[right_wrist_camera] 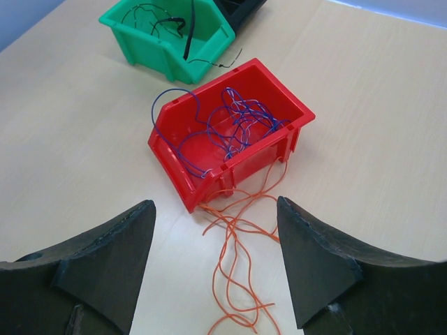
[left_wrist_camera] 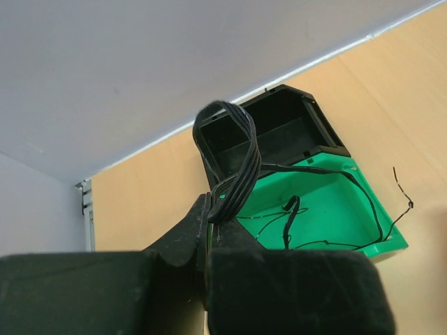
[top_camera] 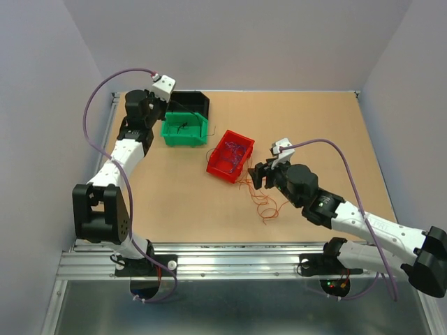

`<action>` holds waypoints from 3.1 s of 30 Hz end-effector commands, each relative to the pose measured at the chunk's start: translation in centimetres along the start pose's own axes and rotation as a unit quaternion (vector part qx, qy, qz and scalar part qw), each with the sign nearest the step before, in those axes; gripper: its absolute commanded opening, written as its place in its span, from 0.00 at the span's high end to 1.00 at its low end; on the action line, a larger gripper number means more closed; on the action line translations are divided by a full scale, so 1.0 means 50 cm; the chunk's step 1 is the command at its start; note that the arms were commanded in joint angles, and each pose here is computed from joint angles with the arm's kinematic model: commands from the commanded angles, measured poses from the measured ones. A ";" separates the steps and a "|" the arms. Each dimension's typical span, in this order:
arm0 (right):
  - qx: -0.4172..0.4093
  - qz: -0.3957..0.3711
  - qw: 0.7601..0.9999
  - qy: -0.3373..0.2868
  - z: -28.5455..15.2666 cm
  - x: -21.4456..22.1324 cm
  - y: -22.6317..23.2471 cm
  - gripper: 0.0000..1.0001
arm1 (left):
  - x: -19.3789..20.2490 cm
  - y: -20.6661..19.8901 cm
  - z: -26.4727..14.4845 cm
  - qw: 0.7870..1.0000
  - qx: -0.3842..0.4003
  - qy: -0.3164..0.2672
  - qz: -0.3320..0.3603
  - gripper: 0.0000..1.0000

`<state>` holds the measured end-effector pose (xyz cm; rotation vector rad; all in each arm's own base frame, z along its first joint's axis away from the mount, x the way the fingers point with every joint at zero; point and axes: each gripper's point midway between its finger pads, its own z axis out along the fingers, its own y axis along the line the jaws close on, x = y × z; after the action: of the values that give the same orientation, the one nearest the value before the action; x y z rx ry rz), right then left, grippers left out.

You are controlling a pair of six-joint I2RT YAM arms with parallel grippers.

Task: Untangle the cables

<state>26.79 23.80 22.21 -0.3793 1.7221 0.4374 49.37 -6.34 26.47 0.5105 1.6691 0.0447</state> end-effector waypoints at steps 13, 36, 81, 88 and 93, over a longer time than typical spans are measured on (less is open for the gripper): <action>-0.007 0.003 1.000 -0.009 0.003 -0.008 0.006 0.25 | 0.085 -0.065 0.046 0.975 0.062 0.126 0.170 1.00; -0.010 0.003 1.000 -0.009 0.001 -0.007 0.008 0.25 | 0.268 -0.110 0.023 0.841 0.301 0.397 0.213 1.00; 0.077 0.054 0.981 0.171 -0.005 0.162 -0.024 0.19 | -0.054 -0.353 -0.098 0.942 0.244 0.110 0.201 0.32; 0.065 0.014 0.966 0.250 0.030 0.261 -0.006 0.10 | -0.198 -0.431 -0.198 0.953 0.274 -0.090 0.096 0.32; 0.074 -0.020 0.956 0.283 0.069 0.314 -0.006 0.02 | -0.190 -0.403 -0.241 0.960 0.230 -0.143 0.066 0.31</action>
<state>24.78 22.58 4.78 -0.4439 2.3311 0.1526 33.03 -24.58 24.90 1.1319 1.5768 -0.2570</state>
